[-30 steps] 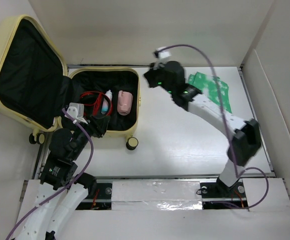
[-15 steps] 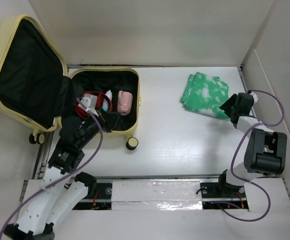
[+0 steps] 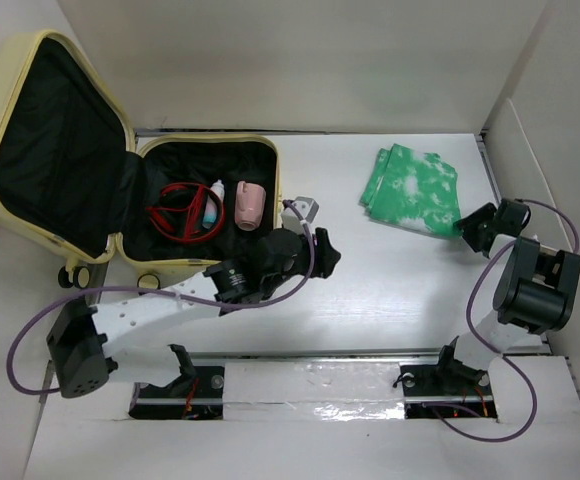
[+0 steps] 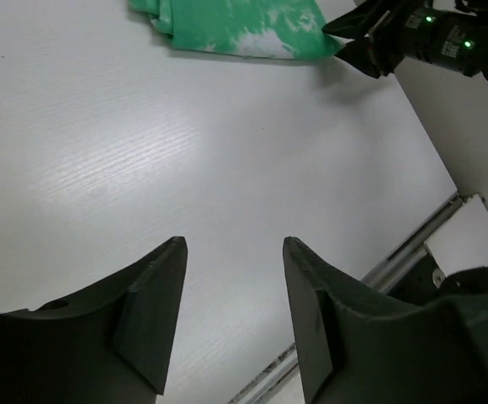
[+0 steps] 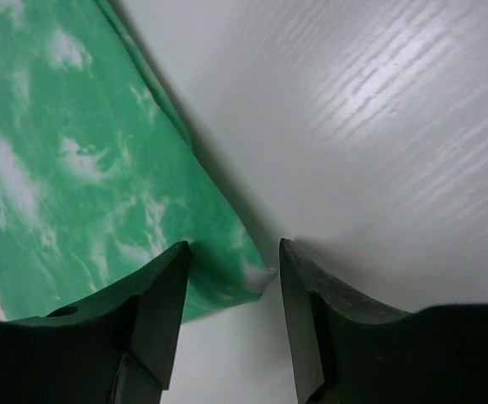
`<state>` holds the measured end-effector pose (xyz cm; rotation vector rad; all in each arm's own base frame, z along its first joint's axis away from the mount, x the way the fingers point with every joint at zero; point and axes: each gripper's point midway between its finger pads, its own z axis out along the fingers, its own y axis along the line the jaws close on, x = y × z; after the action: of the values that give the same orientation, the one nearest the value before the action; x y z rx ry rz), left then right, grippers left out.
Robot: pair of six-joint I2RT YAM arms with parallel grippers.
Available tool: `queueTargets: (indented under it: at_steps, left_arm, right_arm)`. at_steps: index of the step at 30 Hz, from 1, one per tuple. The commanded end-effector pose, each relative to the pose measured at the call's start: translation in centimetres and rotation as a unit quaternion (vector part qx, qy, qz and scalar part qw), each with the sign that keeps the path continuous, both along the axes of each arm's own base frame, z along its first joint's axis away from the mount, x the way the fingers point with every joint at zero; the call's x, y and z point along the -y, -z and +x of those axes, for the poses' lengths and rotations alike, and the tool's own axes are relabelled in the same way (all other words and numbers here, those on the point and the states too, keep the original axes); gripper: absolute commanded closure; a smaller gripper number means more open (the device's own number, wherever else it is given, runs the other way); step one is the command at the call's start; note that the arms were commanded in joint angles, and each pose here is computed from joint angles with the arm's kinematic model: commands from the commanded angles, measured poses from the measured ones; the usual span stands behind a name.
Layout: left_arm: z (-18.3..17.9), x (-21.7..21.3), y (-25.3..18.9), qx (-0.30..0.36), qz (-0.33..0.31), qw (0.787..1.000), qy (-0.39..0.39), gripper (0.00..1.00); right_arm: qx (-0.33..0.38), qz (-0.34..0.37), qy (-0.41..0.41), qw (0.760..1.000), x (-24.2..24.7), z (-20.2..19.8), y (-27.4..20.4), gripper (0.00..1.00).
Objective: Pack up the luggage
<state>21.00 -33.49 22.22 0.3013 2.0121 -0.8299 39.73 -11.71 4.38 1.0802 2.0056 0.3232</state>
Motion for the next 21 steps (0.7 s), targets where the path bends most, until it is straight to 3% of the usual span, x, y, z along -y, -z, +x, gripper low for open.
queueTargets:
  at_steps: [1, 8, 11, 19, 21]
  left_arm:
    - [2.9, 1.1, -4.1, 0.034, -0.086, 0.995, -0.046, 0.52]
    - [6.6, 2.6, -2.4, 0.023, -0.069, 0.991, -0.115, 0.48]
    - [7.7, 4.0, -1.1, 0.012, -0.056, 0.990, -0.127, 0.47]
    - [10.0, 5.7, 1.2, 0.004, -0.027, 0.986, -0.162, 0.40]
    - [10.9, 5.7, 2.5, -0.004, -0.010, 0.984, -0.179, 0.39]
  right_arm:
    - [0.031, 0.018, -0.047, 0.998, -1.8, 1.6, -1.7, 0.48]
    - [0.054, 0.104, -0.120, 0.986, -6.6, 0.9, -0.3, 0.82]
    - [0.056, 0.118, -0.134, 0.982, -8.5, -0.1, -0.3, 0.89]
    - [0.082, 0.142, -0.199, 0.966, -17.2, -3.8, -2.0, 0.85]
    - [0.078, 0.145, -0.208, 0.964, -19.0, -4.9, -1.8, 0.74]
